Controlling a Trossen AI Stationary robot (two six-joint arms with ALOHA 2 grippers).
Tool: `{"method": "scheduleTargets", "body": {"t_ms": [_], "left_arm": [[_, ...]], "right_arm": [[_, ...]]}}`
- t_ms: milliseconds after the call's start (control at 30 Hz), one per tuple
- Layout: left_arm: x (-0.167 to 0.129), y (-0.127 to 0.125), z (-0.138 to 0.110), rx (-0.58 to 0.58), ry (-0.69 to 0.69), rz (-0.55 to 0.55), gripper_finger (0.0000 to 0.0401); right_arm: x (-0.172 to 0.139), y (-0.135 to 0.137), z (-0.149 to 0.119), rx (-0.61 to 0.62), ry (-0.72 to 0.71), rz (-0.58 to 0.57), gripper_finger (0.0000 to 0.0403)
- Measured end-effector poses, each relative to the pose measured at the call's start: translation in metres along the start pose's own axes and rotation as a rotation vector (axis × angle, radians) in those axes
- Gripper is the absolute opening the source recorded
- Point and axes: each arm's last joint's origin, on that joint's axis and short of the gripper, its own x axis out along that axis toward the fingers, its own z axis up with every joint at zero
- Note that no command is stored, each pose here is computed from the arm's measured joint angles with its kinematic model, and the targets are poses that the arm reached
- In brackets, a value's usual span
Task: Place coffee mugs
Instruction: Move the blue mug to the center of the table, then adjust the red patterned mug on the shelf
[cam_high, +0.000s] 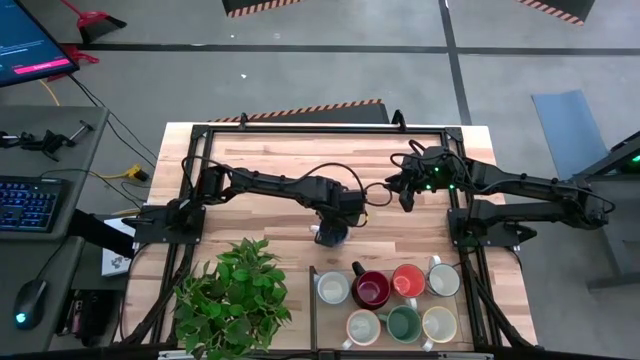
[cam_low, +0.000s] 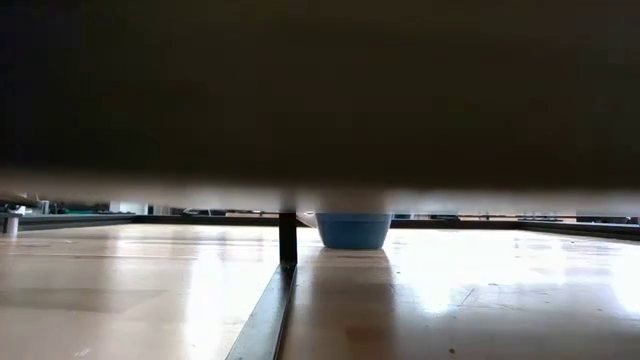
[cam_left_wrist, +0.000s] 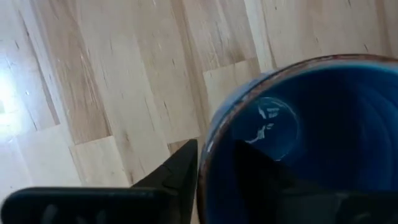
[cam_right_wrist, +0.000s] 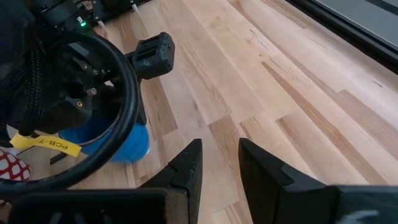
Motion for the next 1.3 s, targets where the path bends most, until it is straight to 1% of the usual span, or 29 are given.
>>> {"method": "scheduleTargets", "body": {"t_ms": [167, 400, 500, 633, 767, 867, 967, 1033, 1100, 1200, 1300], "left_arm": [[-0.004, 0.001, 0.000, -0.001, 0.002, 0.028, 0.0115], [-0.033, 0.001, -0.002, -0.002, -0.042, 0.045, 0.0125], [-0.054, 0.002, -0.003, -0.014, -0.088, 0.066, 0.0125], [-0.091, 0.003, -0.010, -0.035, -0.138, 0.111, 0.0125], [-0.130, 0.006, -0.022, -0.047, -0.193, 0.155, 0.0125], [-0.153, 0.011, -0.034, -0.104, -0.206, 0.174, 0.0125], [-0.169, 0.017, -0.054, -0.156, -0.143, 0.165, 0.0125], [-0.175, 0.022, -0.066, -0.207, -0.095, 0.156, 0.0125], [-0.178, 0.025, -0.078, -0.259, -0.022, 0.123, 0.0125], [-0.177, 0.025, -0.091, -0.310, 0.028, 0.076, 0.0125], [-0.165, 0.016, -0.109, -0.325, 0.070, 0.050, 0.0125]], "right_arm": [[0.000, 0.000, 0.000, 0.000, 0.000, 0.000, 0.0085], [0.000, 0.000, 0.000, -0.003, 0.000, 0.000, 0.0085], [0.000, 0.000, 0.000, -0.001, 0.000, 0.000, 0.0085], [0.000, 0.000, 0.000, -0.005, 0.000, -0.001, 0.0085], [0.000, 0.000, 0.000, -0.005, 0.000, -0.003, 0.0085], [0.000, 0.000, 0.002, 0.048, -0.018, 0.002, 0.0085], [0.000, 0.002, 0.002, 0.015, -0.016, 0.054, 0.0085], [0.000, 0.003, 0.003, -0.014, -0.021, 0.078, 0.0085], [-0.001, 0.004, 0.006, -0.040, -0.031, 0.090, 0.0085], [-0.005, 0.008, 0.013, -0.096, -0.054, 0.098, 0.0085], [-0.007, 0.015, 0.022, -0.154, -0.073, 0.093, 0.0085]]}}
